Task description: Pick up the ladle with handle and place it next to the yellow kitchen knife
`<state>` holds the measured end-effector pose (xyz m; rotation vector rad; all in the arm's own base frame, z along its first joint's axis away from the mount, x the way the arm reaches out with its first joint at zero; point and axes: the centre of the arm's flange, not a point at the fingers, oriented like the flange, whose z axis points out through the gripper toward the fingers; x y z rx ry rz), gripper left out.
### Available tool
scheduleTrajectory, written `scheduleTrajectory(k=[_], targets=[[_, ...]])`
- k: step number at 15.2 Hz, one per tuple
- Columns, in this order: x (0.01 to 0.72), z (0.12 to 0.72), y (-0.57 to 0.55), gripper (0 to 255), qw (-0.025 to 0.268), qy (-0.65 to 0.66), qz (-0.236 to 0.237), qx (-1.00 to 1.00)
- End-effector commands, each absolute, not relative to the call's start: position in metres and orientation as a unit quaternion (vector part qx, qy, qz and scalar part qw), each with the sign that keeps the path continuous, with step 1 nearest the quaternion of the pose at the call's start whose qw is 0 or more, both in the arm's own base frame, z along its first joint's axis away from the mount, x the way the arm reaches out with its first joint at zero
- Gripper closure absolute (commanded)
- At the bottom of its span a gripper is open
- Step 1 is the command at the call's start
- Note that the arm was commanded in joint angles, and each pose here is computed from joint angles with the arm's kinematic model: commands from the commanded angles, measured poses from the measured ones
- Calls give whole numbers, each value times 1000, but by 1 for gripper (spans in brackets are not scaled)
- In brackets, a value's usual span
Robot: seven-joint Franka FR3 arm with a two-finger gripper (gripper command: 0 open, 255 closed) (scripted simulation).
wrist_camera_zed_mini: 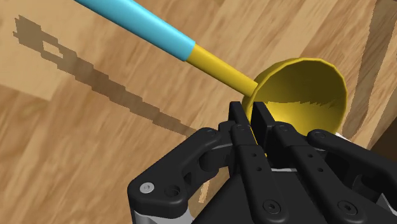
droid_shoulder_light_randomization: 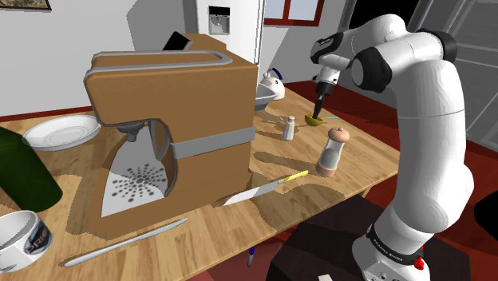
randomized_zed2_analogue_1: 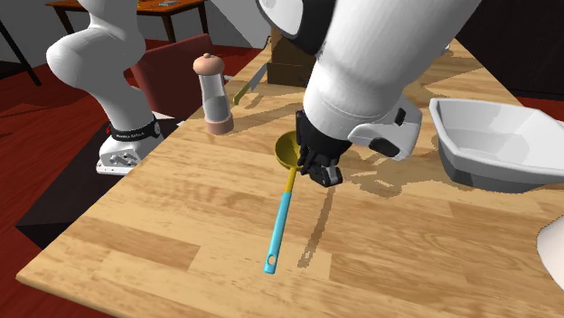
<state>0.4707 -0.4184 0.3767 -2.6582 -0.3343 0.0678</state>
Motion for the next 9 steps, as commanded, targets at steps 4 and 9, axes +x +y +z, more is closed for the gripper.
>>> scheduleTrajectory(k=[4,9], targets=[[470,403,-419,255,229,-121,25,-966],[470,429,-419,255,229,-121,25,-966]])
